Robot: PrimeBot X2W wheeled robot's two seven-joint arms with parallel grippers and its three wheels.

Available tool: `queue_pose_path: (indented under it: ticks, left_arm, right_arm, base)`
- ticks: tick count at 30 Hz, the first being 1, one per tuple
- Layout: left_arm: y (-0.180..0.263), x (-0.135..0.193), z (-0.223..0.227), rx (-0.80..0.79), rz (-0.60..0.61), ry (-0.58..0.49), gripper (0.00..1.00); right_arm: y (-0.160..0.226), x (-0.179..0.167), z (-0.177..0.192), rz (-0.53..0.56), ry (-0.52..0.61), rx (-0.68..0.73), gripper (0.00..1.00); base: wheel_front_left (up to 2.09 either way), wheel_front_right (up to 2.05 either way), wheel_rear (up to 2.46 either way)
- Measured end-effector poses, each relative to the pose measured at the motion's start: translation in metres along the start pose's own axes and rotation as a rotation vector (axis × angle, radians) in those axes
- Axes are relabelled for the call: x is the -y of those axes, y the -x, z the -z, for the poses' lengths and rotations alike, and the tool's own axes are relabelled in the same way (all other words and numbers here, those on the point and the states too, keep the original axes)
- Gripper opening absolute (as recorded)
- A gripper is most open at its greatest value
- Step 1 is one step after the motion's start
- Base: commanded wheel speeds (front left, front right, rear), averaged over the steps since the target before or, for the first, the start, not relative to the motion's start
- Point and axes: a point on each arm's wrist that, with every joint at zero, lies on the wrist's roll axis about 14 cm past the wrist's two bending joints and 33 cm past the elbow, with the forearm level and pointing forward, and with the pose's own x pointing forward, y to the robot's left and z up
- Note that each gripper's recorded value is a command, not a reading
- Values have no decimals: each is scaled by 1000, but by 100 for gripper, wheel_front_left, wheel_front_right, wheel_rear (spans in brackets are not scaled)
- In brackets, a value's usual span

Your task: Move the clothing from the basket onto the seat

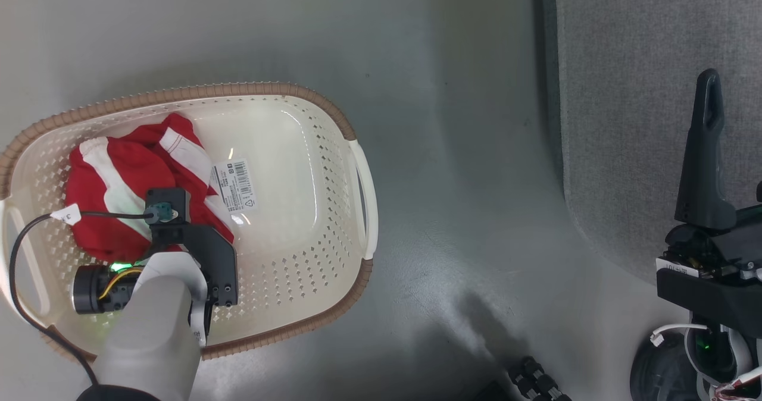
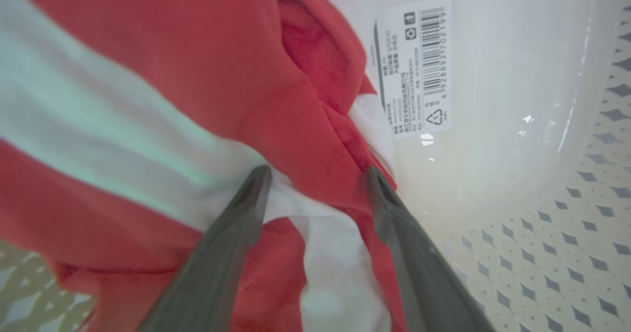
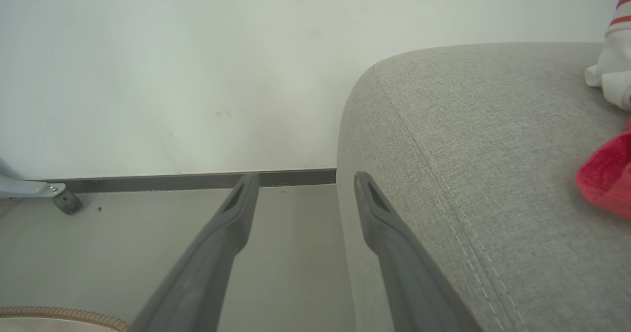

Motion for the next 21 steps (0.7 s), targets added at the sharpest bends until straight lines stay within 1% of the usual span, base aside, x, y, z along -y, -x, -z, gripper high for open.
queue_pose_path:
  ticks: [1, 2, 4, 14, 21]
  left_arm:
    - [-1, 0, 1, -6, 0, 1, 78]
    - [-2, 0, 3, -14, -1, 0, 46]
    - [-3, 1, 7, -25, 0, -2, 0]
    - [-3, 6, 0, -14, 7, -14, 0]
    - [8, 8, -14, 42, 6, -17, 0]
  right_arm:
    - [0, 0, 1, 1, 1, -3, 100]
    - [0, 1, 3, 2, 2, -6, 100]
    - [0, 2, 4, 4, 3, -6, 100]
    - [-4, 1, 1, 0, 4, 13, 100]
    - [-4, -1, -1, -10, -5, 18, 100]
  base:
    - [0, 0, 0]
    - [0, 0, 0]
    - [0, 0, 0]
    - [0, 0, 0]
    - [0, 0, 0]
